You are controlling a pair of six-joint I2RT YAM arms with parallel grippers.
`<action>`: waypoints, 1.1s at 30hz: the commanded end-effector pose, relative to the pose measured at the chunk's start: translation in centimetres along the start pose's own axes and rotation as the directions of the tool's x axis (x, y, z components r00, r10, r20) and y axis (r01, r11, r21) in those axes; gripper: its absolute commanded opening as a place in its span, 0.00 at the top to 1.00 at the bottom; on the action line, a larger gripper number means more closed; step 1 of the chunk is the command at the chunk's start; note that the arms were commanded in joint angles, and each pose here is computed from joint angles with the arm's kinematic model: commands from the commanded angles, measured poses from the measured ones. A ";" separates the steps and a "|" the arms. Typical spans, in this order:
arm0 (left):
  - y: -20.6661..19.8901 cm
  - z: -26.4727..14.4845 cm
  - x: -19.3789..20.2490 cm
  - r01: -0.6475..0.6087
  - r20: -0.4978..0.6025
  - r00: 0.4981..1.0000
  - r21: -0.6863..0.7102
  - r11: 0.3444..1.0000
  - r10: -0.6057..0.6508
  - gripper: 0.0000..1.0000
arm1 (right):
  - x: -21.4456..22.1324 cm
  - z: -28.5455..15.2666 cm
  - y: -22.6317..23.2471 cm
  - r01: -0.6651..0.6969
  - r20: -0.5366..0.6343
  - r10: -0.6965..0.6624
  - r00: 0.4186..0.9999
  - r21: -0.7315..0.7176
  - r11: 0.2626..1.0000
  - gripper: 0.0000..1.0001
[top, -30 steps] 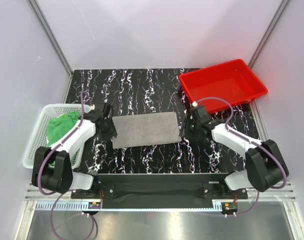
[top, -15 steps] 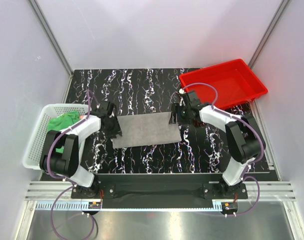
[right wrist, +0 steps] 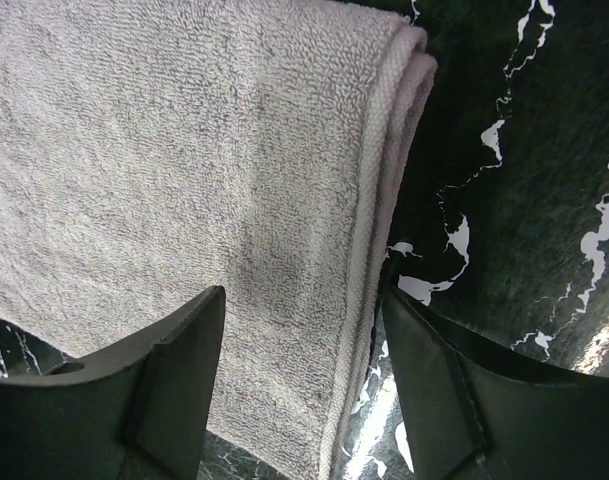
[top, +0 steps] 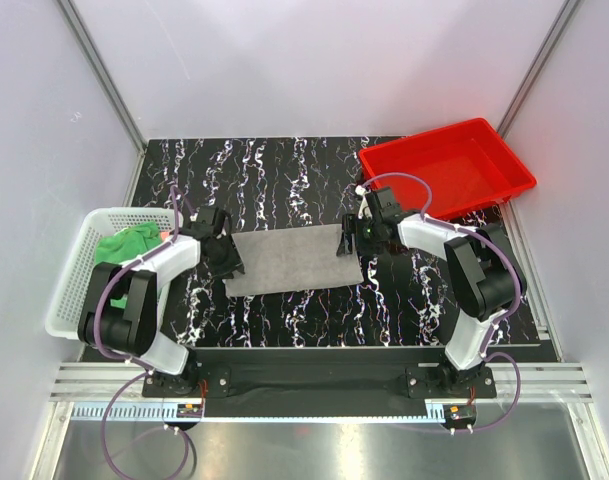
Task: Fold and stack the towels
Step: Neatly place the folded towel into the bin
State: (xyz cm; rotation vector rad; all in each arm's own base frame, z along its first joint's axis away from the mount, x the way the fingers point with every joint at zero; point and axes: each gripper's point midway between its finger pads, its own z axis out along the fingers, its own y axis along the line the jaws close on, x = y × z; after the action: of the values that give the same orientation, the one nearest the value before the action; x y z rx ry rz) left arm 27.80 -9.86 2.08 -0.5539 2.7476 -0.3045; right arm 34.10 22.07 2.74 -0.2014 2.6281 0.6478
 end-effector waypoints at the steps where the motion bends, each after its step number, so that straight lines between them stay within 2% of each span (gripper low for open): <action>1: 1.5 1.1 1.0 0.015 -0.008 1.000 -0.047 0.999 -0.015 0.59 | -0.2 -0.2 -0.4 0.057 0.017 -0.058 0.998 0.014 0.998 0.28; 4: 1.6 0.8 0.9 0.019 0.008 1.000 -0.047 0.999 -0.019 0.59 | -0.3 -0.4 -0.9 0.070 0.021 -0.071 0.997 0.044 0.997 0.28; 10: 2.0 0.8 1.4 0.027 0.007 1.000 -0.053 0.998 -0.026 0.59 | 0.9 0.2 -0.5 0.056 -0.017 -0.056 0.998 -0.001 0.998 0.27; 15: 2.3 0.5 1.4 0.031 0.022 0.999 -0.060 0.998 -0.030 0.59 | 1.2 0.1 -0.2 0.055 0.007 -0.055 0.998 -0.023 0.998 0.28; 19: 2.3 0.4 1.4 0.033 0.028 0.999 -0.055 0.998 -0.031 0.59 | 2.0 0.5 1.5 0.017 -0.017 -0.019 1.000 -0.114 0.993 0.34; 23: 2.4 0.4 1.6 0.030 0.015 0.999 -0.065 0.997 -0.029 0.59 | 2.5 0.6 1.7 0.007 -0.018 -0.010 1.000 -0.125 0.992 0.42; 27: 2.3 0.3 1.6 0.037 0.020 0.999 -0.061 0.997 -0.036 0.59 | 2.4 0.3 1.7 0.009 -0.014 -0.011 1.000 -0.126 0.992 0.57; 28: 2.3 0.2 1.5 0.035 0.019 0.999 -0.061 0.998 -0.033 0.59 | 2.2 0.3 1.6 0.019 -0.008 -0.020 1.000 -0.118 0.993 0.67; 30: 2.0 -0.2 1.2 0.031 0.024 0.999 -0.057 0.998 -0.030 0.58 | 1.6 0.0 1.2 0.031 -0.005 -0.031 1.000 -0.091 0.995 0.79; 31: 1.6 -0.9 0.6 0.028 0.029 0.999 -0.054 0.998 -0.027 0.58 | 1.3 -0.2 0.6 0.044 0.001 -0.044 0.999 -0.058 0.997 0.89; 33: 1.1 -2.7 -1.2 0.008 0.073 0.997 -0.067 0.998 -0.003 0.57 | 0.5 -0.9 0.1 0.058 -0.004 -0.058 0.998 -0.028 0.998 0.99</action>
State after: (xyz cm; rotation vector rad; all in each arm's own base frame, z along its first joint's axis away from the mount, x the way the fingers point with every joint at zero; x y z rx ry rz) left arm 27.59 -9.48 2.55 -0.5894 2.6932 -0.3027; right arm 32.25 22.80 1.95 -0.2573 2.6131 0.7606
